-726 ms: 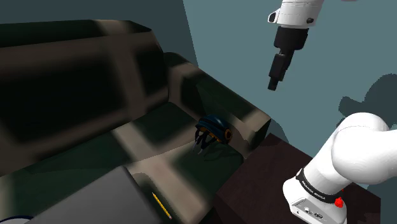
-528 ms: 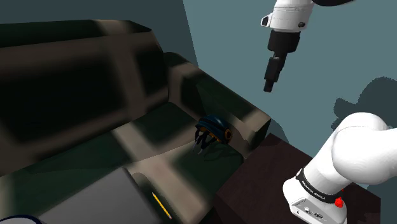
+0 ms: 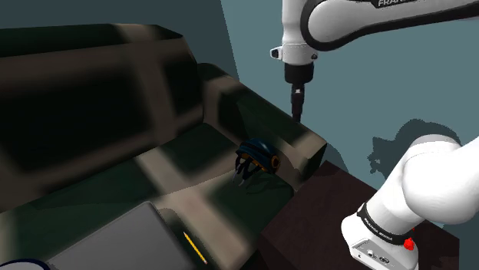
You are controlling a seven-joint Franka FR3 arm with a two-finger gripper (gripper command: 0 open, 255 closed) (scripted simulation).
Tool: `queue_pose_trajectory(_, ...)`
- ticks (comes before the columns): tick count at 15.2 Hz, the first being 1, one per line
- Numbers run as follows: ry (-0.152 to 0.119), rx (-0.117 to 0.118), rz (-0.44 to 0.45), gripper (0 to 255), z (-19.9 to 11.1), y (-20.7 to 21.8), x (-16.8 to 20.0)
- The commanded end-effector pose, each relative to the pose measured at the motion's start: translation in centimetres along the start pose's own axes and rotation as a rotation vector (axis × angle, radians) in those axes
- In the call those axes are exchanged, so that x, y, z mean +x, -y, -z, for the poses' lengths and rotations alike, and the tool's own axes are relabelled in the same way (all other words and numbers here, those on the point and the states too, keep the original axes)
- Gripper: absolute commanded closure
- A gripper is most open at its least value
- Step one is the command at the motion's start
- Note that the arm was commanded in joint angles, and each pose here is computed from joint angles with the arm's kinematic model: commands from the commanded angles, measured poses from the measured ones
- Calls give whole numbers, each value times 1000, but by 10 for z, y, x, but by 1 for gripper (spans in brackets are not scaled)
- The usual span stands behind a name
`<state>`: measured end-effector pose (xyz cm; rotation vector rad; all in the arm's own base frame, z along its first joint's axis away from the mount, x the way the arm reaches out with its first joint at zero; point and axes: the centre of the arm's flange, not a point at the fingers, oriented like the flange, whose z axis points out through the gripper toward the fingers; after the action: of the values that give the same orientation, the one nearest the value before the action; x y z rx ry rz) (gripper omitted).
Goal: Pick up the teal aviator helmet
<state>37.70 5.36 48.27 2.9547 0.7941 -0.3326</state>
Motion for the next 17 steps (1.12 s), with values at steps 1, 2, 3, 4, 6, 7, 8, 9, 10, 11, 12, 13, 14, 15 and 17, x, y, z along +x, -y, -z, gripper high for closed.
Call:
queue_pose_trajectory(1, 29, -27, 87, 0, -17, -3, 26)
queue_pose_trajectory(2, 43, -41, 129, 0, -25, -3, 38)
queue_pose_trajectory(3, 57, -54, 170, 0, -34, -3, 51)
queue_pose_trajectory(4, 72, -67, 212, 0, -42, -2, 63)
queue_pose_trajectory(6, 100, -94, 295, 0, -59, 1, 86)
queue_pose_trajectory(7, 115, -107, 336, 0, -68, 2, 98)
queue_pose_trajectory(8, 129, -121, 377, 0, -77, 5, 109)
queue_pose_trajectory(9, 143, -134, 419, 0, -87, 7, 120)
queue_pose_trajectory(10, 157, -148, 460, 0, -96, 10, 131)
queue_pose_trajectory(11, 172, -161, 502, 0, -106, 13, 142)
queue_pose_trajectory(12, 186, -174, 543, 0, -116, 17, 152)
queue_pose_trajectory(13, 200, -188, 585, 0, -126, 21, 162)
queue_pose_trajectory(14, 215, -201, 626, 0, -136, 25, 171)
queue_pose_trajectory(15, 229, -214, 668, 0, -147, 29, 181)
queue_pose_trajectory(17, 258, -241, 751, 0, -168, 38, 198)
